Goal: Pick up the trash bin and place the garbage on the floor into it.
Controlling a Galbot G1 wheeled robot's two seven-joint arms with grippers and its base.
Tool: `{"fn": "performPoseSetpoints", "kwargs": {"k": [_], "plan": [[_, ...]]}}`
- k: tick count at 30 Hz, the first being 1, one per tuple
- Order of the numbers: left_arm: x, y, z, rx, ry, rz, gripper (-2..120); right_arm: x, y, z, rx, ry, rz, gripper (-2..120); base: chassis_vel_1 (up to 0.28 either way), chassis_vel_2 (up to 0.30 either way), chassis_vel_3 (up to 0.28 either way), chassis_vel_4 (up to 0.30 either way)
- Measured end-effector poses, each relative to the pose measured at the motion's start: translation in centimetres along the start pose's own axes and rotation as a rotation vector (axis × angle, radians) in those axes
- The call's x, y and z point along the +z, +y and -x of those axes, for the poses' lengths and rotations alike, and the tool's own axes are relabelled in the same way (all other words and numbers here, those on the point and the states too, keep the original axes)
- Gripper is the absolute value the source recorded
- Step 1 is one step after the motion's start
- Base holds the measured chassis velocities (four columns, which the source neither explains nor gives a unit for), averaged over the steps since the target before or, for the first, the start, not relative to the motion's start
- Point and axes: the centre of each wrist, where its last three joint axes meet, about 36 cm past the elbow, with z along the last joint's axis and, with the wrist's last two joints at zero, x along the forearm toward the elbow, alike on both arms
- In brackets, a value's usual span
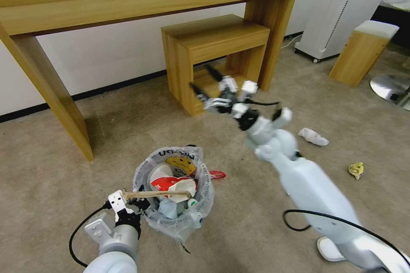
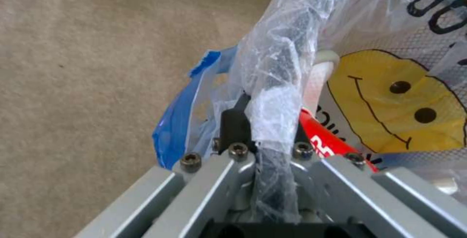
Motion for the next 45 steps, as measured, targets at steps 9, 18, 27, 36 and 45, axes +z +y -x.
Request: {"fn": "performPoseSetpoints", "kwargs": {"k": [9,18,27,36,45], "plan": [[-2.0,1.6,-0.3,-0.088,0.075,0.016,1,-2.4,1.6,-9.6,0.344,0.294,-0.313,100,0.000,0.000,0.000,0.000],[-5.0,3.8,-0.6,-0.160,0.162,-0.029,1,0.6,4.6,-16.2,0.516,0.349,-0.346,100,0.000,0.000,0.000,0.000],[-5.4,4.2,-0.6,-0.159,0.172,-0.061,1,3.2,5.8,-17.0,0.541,0.351,-0.300,100,0.000,0.000,0.000,0.000],[-5.2,4.1,-0.7,-0.155,0.177,-0.062,1,4.2,6.0,-16.6,0.540,0.349,-0.276,100,0.000,0.000,0.000,0.000],[-5.5,4.0,-1.3,-0.148,0.168,-0.059,1,4.7,6.5,-16.3,0.537,0.362,-0.259,100,0.000,0.000,0.000,0.000]]}}
